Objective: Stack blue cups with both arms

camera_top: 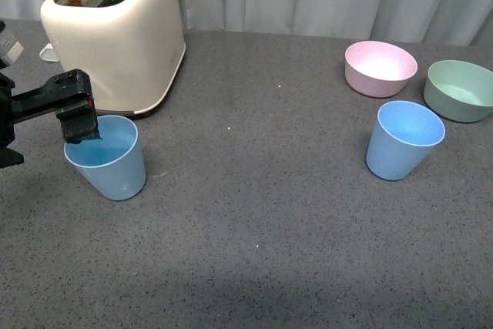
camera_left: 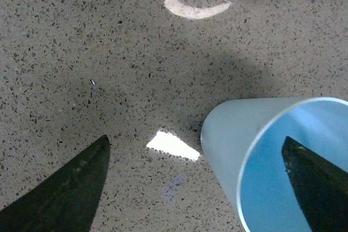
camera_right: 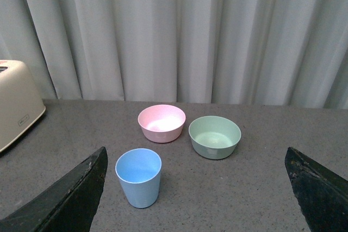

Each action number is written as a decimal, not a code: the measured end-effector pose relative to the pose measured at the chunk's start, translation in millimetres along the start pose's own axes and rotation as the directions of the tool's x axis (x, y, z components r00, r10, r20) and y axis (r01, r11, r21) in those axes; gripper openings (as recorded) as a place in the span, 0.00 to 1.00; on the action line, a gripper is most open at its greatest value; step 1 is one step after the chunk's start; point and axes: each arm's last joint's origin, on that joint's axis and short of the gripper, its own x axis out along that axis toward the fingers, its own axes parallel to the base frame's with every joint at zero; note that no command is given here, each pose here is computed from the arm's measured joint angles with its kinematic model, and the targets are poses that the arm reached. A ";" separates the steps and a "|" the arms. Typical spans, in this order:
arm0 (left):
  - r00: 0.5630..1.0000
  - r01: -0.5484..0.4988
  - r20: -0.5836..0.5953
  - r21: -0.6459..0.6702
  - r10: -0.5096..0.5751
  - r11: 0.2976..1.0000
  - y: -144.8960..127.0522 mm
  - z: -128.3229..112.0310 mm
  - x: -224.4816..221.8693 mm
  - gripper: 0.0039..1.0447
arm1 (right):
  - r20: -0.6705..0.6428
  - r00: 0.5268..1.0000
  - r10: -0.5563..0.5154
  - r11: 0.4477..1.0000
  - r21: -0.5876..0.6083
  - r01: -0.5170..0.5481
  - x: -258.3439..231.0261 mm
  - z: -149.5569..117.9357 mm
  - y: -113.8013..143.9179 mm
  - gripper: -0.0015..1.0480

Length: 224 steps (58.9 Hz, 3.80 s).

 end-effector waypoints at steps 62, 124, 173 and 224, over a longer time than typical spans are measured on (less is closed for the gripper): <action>0.997 0.054 -0.065 0.086 -0.049 0.995 -51.9 3.4 0.1 0.03 | 0.000 1.000 0.000 1.000 0.000 0.000 0.0 0.0 0.0 0.91; 0.987 0.128 -0.118 0.219 -0.104 0.967 -186.9 -27.0 26.2 0.03 | 0.000 1.000 0.000 1.000 0.000 0.000 0.0 0.0 0.0 0.91; 0.991 0.133 -0.036 0.178 -0.128 0.975 -193.3 -6.7 -3.6 0.95 | 0.000 1.000 0.000 1.000 0.000 0.000 0.0 0.0 0.0 0.91; 0.543 -0.020 0.802 0.311 -0.251 0.950 -14.0 -61.1 -104.2 0.03 | 0.000 1.000 0.000 1.000 0.000 0.000 0.0 0.0 0.0 0.91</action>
